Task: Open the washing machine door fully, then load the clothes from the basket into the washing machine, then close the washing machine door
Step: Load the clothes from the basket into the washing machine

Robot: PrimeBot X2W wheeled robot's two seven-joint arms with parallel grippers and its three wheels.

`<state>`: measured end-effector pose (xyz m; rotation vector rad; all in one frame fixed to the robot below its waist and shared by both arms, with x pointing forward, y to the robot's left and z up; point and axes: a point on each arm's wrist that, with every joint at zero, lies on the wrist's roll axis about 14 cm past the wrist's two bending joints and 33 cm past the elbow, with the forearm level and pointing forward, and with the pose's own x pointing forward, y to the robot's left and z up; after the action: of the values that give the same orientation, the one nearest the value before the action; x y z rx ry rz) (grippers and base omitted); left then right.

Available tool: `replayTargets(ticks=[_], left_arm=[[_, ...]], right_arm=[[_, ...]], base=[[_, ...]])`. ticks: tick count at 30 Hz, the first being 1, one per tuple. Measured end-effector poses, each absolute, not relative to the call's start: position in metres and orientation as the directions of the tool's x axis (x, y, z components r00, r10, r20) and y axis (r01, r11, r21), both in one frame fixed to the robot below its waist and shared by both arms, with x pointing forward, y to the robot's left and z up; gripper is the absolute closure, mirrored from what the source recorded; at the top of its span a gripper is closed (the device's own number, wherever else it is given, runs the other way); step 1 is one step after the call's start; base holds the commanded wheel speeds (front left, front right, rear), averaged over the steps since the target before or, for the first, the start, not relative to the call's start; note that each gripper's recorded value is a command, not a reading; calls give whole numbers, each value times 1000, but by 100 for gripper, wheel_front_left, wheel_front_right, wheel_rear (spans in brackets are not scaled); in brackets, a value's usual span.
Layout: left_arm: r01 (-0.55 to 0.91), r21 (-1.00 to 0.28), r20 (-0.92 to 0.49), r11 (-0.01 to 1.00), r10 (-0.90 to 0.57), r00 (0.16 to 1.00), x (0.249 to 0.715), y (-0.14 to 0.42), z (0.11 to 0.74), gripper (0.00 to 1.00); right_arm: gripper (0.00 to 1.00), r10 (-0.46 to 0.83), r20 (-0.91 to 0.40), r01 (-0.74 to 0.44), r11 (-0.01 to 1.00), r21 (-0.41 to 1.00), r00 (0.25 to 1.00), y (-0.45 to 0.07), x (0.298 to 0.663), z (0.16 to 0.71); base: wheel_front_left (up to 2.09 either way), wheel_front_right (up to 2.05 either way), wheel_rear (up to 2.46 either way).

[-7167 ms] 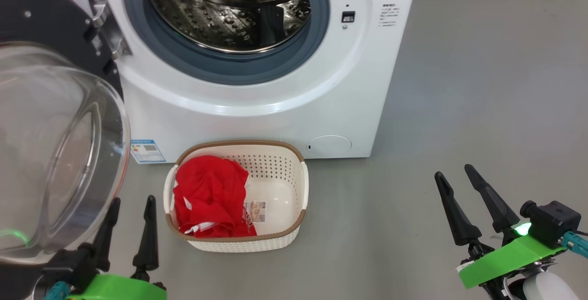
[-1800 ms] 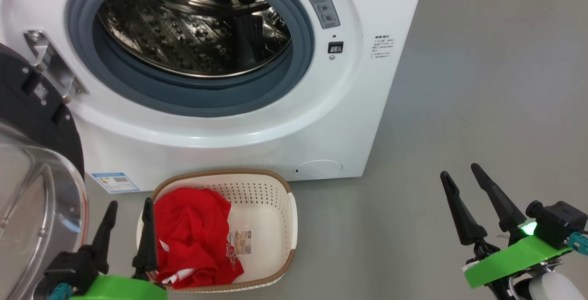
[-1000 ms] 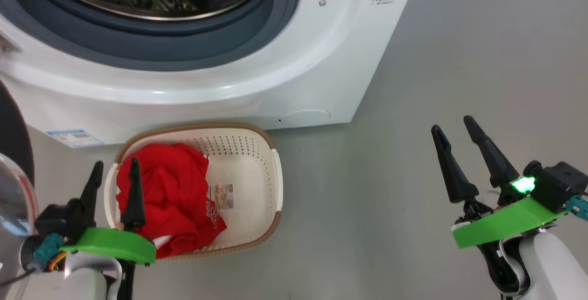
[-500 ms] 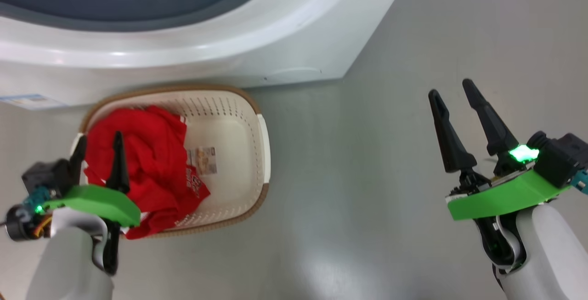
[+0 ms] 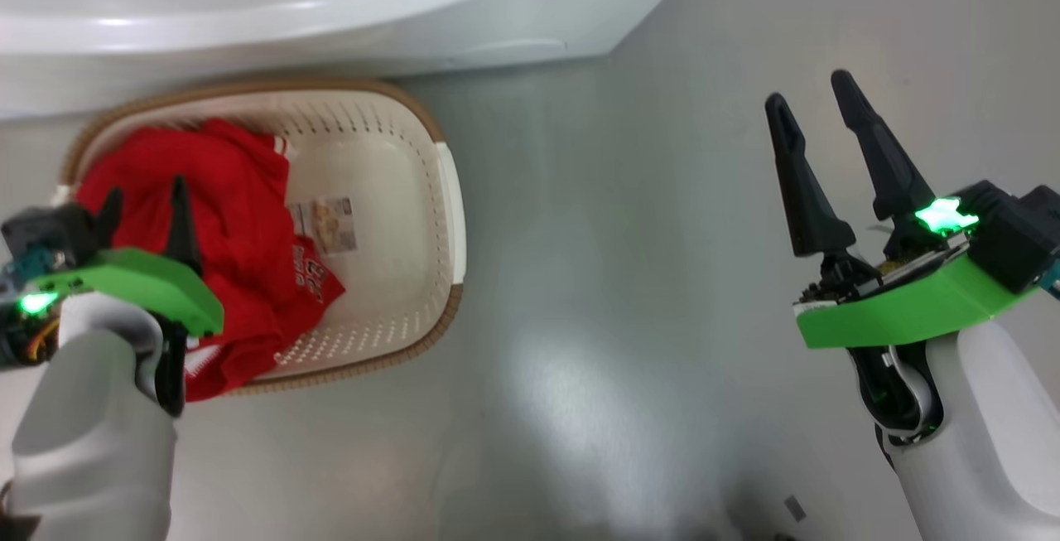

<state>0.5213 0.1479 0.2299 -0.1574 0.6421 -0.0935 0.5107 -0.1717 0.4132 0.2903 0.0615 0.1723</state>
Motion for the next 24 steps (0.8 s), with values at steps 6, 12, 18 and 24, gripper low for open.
replayTargets(ticks=[6, 12, 18, 24], left_arm=[[49, -166, -662, 985, -148, 735, 519, 143, 200, 0], [68, -150, -734, 986, -157, 661, 516, 140, 170, 0], [90, -154, -786, 984, -177, 592, 511, 130, 146, 0], [106, -151, -833, 983, -184, 522, 503, 122, 126, 0]], right_arm=[[0, 186, -61, -160, 940, 302, 981, -167, 516, 396], [0, 172, -99, -134, 940, 313, 980, -169, 516, 377], [0, 160, -113, -119, 944, 308, 981, -173, 519, 367], [0, 147, -129, -101, 945, 310, 981, -176, 519, 359]], base=[[0, 0, 0], [0, 0, 0], [0, 0, 0], [0, 0, 0]])
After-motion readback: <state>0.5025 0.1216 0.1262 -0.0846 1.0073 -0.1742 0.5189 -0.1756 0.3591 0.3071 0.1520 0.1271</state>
